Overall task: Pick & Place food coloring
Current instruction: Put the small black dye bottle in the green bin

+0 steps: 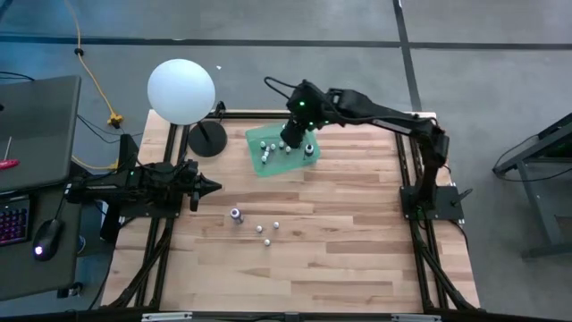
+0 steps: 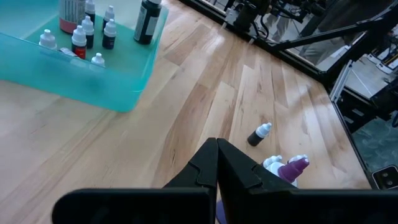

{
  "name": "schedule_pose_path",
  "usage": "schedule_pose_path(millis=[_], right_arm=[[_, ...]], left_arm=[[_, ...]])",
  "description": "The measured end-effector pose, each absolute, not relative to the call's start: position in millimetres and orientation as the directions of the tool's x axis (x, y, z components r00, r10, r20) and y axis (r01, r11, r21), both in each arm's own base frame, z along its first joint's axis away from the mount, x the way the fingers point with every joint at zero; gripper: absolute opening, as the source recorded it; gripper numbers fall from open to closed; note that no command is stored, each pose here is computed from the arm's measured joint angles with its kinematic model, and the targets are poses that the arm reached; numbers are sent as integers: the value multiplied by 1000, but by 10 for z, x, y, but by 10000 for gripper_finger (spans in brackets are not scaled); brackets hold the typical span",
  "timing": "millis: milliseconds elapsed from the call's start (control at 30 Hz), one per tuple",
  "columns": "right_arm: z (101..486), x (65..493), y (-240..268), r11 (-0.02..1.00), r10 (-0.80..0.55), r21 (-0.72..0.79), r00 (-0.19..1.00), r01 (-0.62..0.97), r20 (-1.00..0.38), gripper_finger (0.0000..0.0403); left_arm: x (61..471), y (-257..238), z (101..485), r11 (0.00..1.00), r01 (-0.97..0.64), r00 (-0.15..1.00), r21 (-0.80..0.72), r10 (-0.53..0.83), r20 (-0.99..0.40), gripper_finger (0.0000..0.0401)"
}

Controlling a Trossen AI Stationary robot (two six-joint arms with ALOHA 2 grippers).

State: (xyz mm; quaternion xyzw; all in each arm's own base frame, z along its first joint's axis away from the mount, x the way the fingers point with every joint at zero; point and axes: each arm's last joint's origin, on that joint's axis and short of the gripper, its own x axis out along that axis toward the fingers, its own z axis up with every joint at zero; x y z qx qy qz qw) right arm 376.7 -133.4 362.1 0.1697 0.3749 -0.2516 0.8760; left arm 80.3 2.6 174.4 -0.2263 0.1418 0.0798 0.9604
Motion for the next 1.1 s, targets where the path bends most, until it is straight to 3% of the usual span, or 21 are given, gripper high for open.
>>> schedule_pose_path(millis=[233, 400, 667, 900, 1100], right_arm=[[4000, 3585, -894, 931, -81, 211, 733, 297, -676, 186], [4097, 3488, -547, 953, 104, 277, 729, 120, -677, 186], [3984, 3440, -99, 977, 105, 195, 605, 85, -789, 186], [3931, 3377, 229, 993, -24, 44, 539, 113, -842, 186], [3805, 3394, 399, 982, 54, 134, 481, 132, -875, 185]], left_arm=[[803, 25, 1744, 885, -217, 947, -412, 89, -308, 0], [803, 25, 1744, 885, -217, 947, -412, 89, -308, 0], [803, 25, 1744, 885, -217, 947, -412, 89, -308, 0], [803, 26, 1744, 885, -217, 947, -412, 89, -308, 0], [803, 26, 1744, 885, -218, 947, -412, 89, -309, 0]])
